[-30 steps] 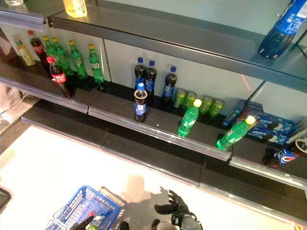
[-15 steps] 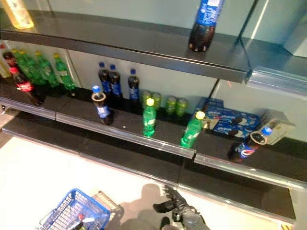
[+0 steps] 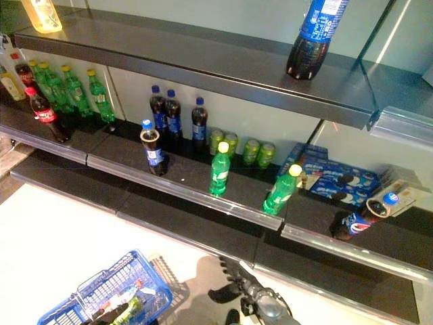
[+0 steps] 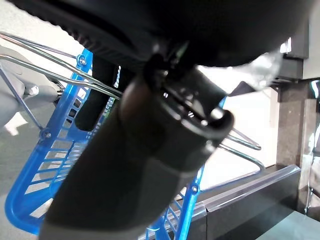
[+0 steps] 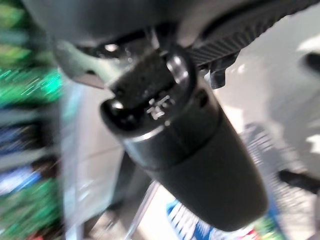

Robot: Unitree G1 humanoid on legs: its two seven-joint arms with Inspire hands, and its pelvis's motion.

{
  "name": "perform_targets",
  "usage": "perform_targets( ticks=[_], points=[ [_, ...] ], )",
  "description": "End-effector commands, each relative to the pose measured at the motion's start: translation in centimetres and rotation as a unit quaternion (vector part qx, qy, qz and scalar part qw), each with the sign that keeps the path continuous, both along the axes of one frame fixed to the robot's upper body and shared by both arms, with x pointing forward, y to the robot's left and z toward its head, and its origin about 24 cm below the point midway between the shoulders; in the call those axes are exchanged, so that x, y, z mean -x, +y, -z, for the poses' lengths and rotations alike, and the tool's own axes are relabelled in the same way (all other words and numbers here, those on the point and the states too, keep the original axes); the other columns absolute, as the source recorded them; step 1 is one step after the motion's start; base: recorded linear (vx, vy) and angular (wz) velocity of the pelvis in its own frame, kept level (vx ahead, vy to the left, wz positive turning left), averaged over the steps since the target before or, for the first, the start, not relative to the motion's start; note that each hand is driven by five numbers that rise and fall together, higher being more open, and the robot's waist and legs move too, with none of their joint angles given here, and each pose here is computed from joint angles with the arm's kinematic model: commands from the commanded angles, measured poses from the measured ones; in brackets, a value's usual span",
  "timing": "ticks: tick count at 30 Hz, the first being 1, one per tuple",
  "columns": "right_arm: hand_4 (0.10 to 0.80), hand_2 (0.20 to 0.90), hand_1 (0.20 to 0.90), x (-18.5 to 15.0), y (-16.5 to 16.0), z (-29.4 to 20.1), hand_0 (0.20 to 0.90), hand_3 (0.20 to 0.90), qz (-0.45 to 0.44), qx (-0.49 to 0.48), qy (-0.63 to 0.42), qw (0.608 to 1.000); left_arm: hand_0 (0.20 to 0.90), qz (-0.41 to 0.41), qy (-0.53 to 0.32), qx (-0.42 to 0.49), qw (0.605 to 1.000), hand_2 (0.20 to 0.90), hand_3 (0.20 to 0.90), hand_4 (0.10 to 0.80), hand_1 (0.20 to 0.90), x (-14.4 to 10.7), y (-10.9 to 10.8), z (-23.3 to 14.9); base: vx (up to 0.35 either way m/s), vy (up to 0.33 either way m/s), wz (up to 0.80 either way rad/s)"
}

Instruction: Pick up the drink and place into the basket.

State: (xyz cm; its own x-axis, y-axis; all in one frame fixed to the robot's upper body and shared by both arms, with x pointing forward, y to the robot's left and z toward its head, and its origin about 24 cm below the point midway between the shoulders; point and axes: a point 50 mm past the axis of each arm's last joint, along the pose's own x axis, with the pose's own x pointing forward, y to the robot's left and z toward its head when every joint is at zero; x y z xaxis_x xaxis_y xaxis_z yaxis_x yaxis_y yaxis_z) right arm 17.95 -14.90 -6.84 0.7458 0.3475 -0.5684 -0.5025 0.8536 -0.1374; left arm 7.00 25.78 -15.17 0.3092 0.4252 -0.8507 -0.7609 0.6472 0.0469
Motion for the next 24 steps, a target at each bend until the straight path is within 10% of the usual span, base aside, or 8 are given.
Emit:
perform_targets(
  ticks=[1, 10, 24],
  points=[
    [0.8, 0.9, 0.9, -4.6, 1.1, -7.5, 0.9, 0.9, -0.074, -0.021, -0.19, 0.979, 0.3, 0.018, -0.112, 0.003, 0.994, 0.3, 0.2, 0.1, 0.3, -4.0, -1.0, -1.4, 0.088, 0.039, -0.1],
    [0.8, 0.9, 0.9, -6.5, -3.0, -20.9, 0.9, 0.9, 0.022, -0.037, -0.486, 0.873, 0.3, 0.005, -0.106, 0.004, 0.994, 0.3, 0.2, 0.1, 0.3, -3.0, -1.3, -1.0, 0.035, -0.003, -0.09],
    [0.8, 0.9, 0.9, -4.4, -7.4, -25.5, 0.9, 0.9, 0.193, 0.012, -0.624, 0.757, 0.3, 0.0, -0.086, 0.005, 0.996, 0.3, 0.2, 0.1, 0.3, -1.0, -1.6, -0.3, 0.027, 0.001, -0.06]
  ],
)
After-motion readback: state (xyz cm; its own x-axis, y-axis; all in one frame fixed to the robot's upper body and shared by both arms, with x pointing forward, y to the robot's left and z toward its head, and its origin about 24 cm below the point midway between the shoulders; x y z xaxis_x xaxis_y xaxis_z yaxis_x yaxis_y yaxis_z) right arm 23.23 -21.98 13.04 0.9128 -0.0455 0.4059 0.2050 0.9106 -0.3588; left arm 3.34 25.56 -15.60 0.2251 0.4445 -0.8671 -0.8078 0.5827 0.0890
